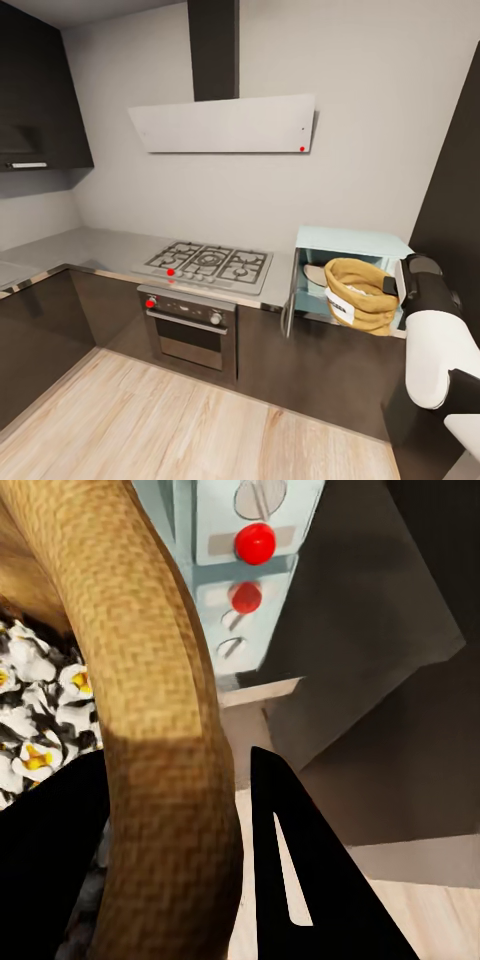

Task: In the kitchen, take the popcorn bag from the countertop, put it into the microwave, and heat it until the popcorn is cooked so the cooked popcorn ends up inside the bag.

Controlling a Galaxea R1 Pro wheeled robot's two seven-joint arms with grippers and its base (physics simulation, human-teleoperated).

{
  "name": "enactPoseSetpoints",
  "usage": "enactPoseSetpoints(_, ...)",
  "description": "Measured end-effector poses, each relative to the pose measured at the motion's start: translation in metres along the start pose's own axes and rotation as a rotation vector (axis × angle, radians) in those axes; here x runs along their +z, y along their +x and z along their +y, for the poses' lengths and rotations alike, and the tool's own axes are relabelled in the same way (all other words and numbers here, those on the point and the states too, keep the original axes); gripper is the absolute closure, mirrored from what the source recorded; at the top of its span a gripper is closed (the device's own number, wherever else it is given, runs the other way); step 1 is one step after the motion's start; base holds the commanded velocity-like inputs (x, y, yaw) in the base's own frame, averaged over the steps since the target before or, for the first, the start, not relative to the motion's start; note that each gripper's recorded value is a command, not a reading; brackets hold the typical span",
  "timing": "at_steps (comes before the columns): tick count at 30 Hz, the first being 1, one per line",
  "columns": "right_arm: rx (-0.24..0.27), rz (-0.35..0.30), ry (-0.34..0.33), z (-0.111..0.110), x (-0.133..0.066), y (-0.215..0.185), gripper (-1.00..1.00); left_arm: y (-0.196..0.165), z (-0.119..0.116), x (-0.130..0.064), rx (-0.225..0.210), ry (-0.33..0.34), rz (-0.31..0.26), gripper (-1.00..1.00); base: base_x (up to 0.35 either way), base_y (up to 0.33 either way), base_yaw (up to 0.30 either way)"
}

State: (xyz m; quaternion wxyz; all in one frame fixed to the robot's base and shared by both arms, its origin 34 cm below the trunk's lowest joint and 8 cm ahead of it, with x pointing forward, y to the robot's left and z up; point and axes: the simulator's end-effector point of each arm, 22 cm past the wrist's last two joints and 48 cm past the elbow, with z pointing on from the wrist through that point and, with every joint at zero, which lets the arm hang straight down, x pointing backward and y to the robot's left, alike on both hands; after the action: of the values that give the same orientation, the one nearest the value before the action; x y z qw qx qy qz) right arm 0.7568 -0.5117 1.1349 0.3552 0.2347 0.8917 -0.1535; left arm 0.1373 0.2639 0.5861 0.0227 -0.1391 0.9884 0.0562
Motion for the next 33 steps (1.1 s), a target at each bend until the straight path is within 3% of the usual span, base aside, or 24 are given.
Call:
enactPoseSetpoints(6, 0.0, -0.002, -0.001, 0.001, 0.0, -0.001, 1.0, 0.0, 0.0, 0.0, 0.001, 0.0, 0.0, -1.0, 0.24, 0.0, 0.0)
enactPoseSetpoints(27, 0.001, 0.011, 0.012, -0.008, 0.004, 0.002, 1.0, 0.0, 0.001, 0.0, -0.009, -0.001, 0.001, -1.0, 0.049, 0.0, 0.0)
enactPoseSetpoints(33, -0.017, 0.054, 0.009, -0.003, 0.013, 0.018, 1.0, 0.0, 0.001, 0.0, -0.009, -0.002, 0.001, -1.0, 0.057, 0.0, 0.0)
